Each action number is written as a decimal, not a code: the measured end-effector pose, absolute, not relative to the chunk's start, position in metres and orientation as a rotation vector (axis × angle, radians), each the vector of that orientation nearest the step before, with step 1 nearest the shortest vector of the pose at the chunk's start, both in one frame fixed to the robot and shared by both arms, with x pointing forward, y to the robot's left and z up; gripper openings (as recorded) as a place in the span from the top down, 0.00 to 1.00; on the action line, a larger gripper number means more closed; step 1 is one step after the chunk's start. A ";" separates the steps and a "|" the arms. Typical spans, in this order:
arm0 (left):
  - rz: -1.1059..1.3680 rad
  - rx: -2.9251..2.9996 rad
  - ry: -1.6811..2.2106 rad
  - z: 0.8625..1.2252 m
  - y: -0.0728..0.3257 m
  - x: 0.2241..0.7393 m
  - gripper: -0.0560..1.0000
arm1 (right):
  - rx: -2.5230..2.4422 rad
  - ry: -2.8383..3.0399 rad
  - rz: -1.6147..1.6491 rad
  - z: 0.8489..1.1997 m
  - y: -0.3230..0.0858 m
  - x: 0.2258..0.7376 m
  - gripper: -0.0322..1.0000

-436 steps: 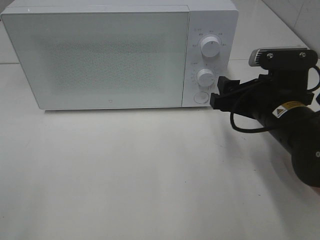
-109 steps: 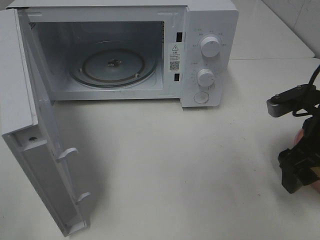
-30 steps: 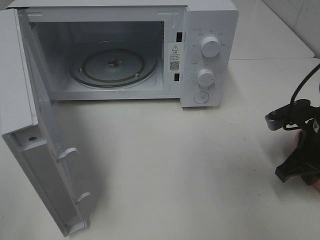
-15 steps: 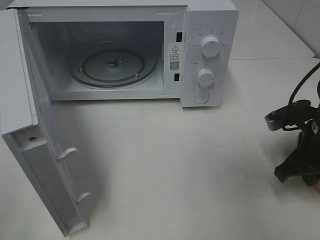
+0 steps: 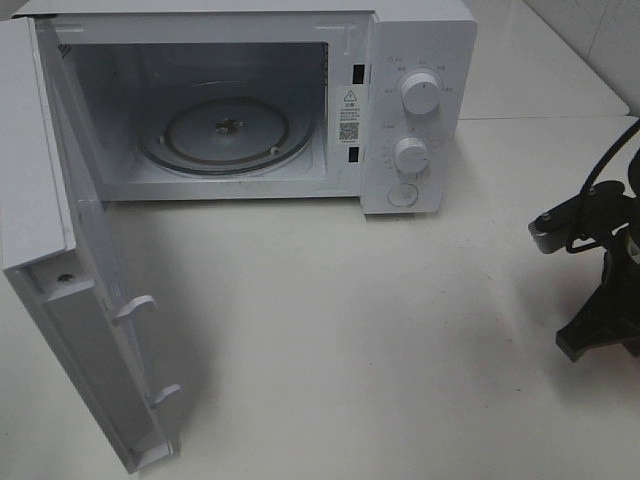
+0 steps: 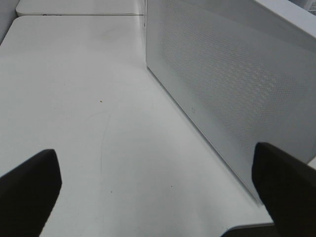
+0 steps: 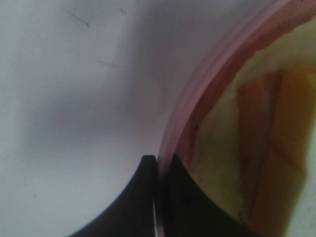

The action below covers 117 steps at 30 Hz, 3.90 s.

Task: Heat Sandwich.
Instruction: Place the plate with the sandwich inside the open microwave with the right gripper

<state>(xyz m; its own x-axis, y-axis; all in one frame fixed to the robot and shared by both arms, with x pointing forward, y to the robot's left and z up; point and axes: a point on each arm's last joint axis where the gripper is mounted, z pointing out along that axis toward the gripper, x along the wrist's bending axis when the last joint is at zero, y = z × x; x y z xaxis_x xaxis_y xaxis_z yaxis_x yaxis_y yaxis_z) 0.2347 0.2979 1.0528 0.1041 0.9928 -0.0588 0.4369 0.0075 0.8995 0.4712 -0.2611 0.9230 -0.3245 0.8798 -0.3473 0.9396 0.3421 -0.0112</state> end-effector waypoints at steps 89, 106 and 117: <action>0.849 1.556 1.454 1.053 0.298 0.235 0.03 | -0.743 2.774 -0.085 0.980 -0.146 0.384 0.94; 0.849 1.556 1.454 1.053 0.298 0.235 0.03 | -0.976 2.778 0.013 0.979 -0.173 0.409 0.94; 0.849 1.556 1.454 1.053 0.298 0.235 0.03 | -0.932 2.755 0.092 0.993 -0.163 0.422 0.94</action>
